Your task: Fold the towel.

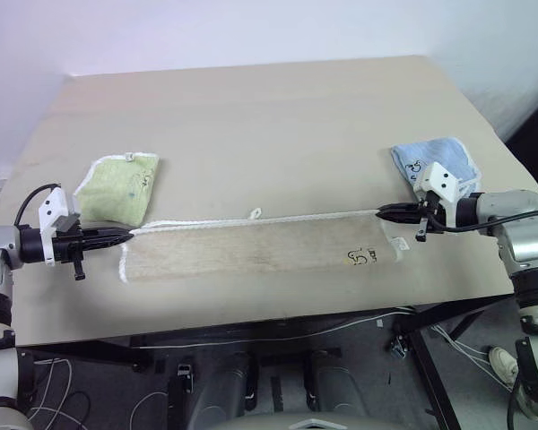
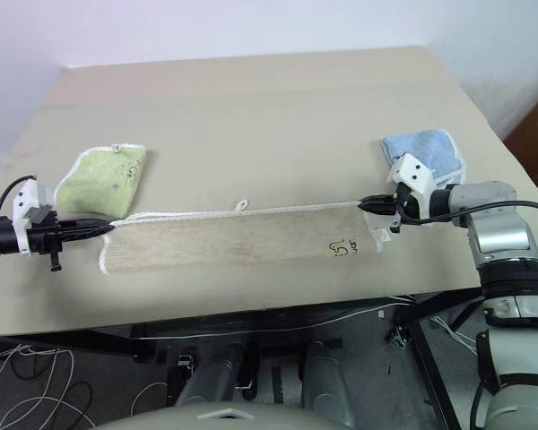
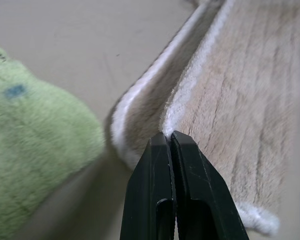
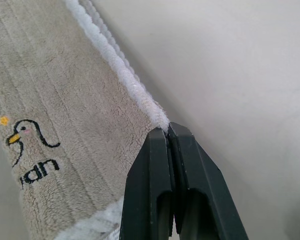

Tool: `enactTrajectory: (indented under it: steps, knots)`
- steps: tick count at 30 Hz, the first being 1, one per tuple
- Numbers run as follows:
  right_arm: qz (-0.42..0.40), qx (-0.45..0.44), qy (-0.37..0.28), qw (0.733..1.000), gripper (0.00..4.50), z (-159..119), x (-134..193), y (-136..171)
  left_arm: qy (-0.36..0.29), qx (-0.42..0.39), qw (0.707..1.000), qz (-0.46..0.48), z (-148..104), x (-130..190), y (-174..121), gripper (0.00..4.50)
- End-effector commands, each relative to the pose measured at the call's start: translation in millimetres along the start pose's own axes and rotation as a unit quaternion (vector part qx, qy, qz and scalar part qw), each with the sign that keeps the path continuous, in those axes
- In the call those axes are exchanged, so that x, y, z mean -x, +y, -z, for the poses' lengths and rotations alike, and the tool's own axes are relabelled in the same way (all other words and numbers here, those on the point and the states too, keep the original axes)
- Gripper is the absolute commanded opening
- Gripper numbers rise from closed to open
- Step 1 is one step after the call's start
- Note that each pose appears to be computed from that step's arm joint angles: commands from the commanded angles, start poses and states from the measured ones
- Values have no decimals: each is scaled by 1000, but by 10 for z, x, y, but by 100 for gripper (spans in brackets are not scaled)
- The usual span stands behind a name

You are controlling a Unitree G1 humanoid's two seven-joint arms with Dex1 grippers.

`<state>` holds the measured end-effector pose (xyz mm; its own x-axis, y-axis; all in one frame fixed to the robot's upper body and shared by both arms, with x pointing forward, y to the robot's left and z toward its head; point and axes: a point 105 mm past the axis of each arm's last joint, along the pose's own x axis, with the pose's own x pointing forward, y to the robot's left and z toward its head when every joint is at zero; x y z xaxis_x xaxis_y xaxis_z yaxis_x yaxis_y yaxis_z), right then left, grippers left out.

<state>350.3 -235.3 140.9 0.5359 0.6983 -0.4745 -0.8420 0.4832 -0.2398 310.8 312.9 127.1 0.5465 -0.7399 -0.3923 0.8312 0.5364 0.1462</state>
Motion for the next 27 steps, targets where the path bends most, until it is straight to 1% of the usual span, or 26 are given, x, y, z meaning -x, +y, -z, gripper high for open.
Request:
enactTrajectory:
  steps: [1, 4, 7, 11, 15, 17, 18, 20, 24, 27]
  knots:
    - [5, 5, -6, 1000, 0, -57, -12, -33, -6, -19, 1000, -6, -45, -60, 45, 4]
    - [-3, 1, 0, 1000, 0, -24, -21, -5, -11, -21, 1000, -4, -60, -112, 55, 4]
    - [8, 0, -8, 1000, 0, -45, -28, -31, -20, -22, 999, -14, -90, -144, 91, 4]
    - [32, 1, -17, 999, 0, -83, -63, -96, -16, -33, 999, -23, -85, -153, 116, 4]
    - [28, 0, -18, 999, 0, -94, -84, -90, -3, -25, 999, -23, -42, -139, 119, 4]
    - [29, -3, -31, 999, 0, -121, -92, -91, 0, -21, 999, -29, -31, -135, 135, 47]
    - [31, -6, -37, 999, 21, -136, -98, -102, 1, -17, 999, -34, -26, -132, 146, 65]
    - [29, -12, -43, 999, 65, -155, -105, -103, -5, -15, 999, -41, -38, -130, 163, 127]
    - [24, -14, -45, 999, 194, -170, -90, -92, -26, -20, 997, -72, -71, -115, 218, 251]
    - [23, -15, -44, 999, 293, -161, -51, -85, -31, -26, 995, -89, -73, -101, 240, 355]
